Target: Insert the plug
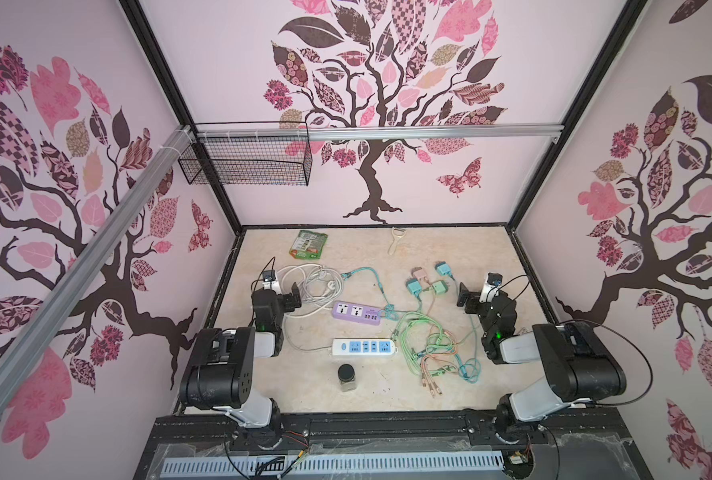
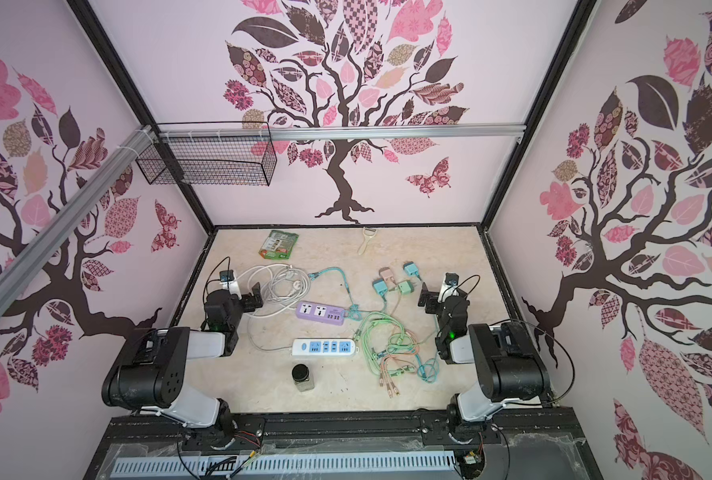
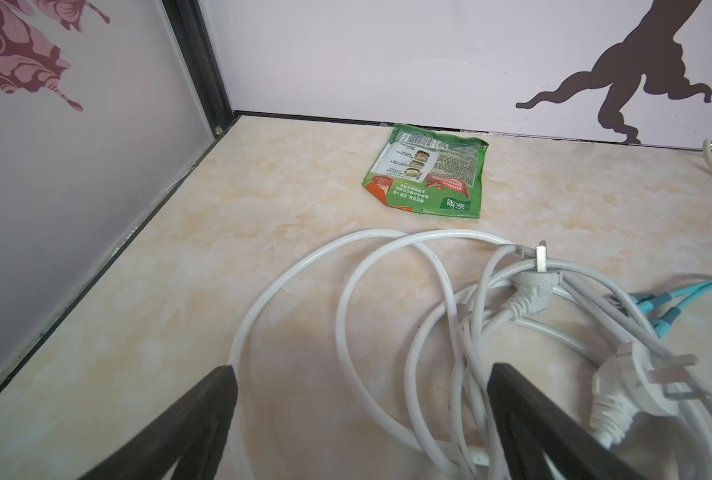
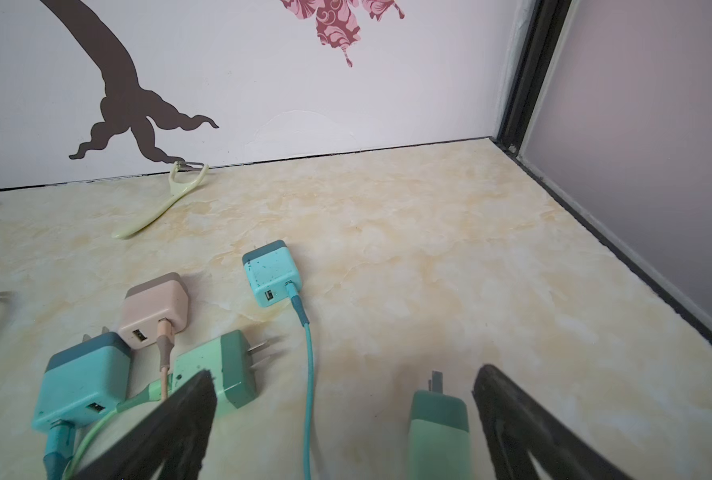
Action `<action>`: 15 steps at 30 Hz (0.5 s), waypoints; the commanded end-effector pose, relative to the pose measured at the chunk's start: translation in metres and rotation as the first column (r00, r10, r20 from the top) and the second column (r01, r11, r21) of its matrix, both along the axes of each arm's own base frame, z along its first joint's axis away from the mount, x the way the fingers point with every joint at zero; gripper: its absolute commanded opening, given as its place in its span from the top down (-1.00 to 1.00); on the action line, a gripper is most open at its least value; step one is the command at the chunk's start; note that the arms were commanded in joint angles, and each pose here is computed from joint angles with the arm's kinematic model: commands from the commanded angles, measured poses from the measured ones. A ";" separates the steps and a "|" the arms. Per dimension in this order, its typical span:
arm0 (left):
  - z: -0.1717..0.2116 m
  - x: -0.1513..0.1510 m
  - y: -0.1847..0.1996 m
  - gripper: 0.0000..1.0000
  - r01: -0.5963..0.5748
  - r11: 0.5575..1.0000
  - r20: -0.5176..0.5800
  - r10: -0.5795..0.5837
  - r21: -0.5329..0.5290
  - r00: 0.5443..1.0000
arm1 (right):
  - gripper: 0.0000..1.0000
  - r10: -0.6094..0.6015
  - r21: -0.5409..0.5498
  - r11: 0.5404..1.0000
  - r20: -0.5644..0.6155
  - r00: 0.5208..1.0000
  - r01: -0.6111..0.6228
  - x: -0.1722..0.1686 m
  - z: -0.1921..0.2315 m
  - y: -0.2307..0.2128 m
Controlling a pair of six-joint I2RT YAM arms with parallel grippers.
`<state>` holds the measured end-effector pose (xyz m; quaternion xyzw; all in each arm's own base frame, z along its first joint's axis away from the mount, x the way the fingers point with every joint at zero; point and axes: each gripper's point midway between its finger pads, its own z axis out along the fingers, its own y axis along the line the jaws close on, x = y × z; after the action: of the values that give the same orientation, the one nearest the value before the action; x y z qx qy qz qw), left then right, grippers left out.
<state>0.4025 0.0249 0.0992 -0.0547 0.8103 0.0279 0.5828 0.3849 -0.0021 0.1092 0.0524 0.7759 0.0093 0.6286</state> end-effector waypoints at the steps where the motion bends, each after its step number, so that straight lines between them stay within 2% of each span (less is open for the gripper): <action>1: 0.001 -0.002 0.000 -0.95 0.002 1.000 0.009 -0.002 0.012 1.000 | -0.99 0.005 -0.006 1.000 0.006 1.000 -0.005 0.003 0.002 0.001; 15: 0.001 -0.001 0.000 -0.96 0.005 1.000 0.008 -0.005 0.010 1.000 | -0.99 0.004 -0.006 1.000 0.006 1.000 -0.004 0.003 0.001 0.001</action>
<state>0.4025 0.0250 0.0992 -0.0549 0.8103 0.0281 0.5828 0.3849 -0.0021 0.1092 0.0524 0.7759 0.0093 0.6286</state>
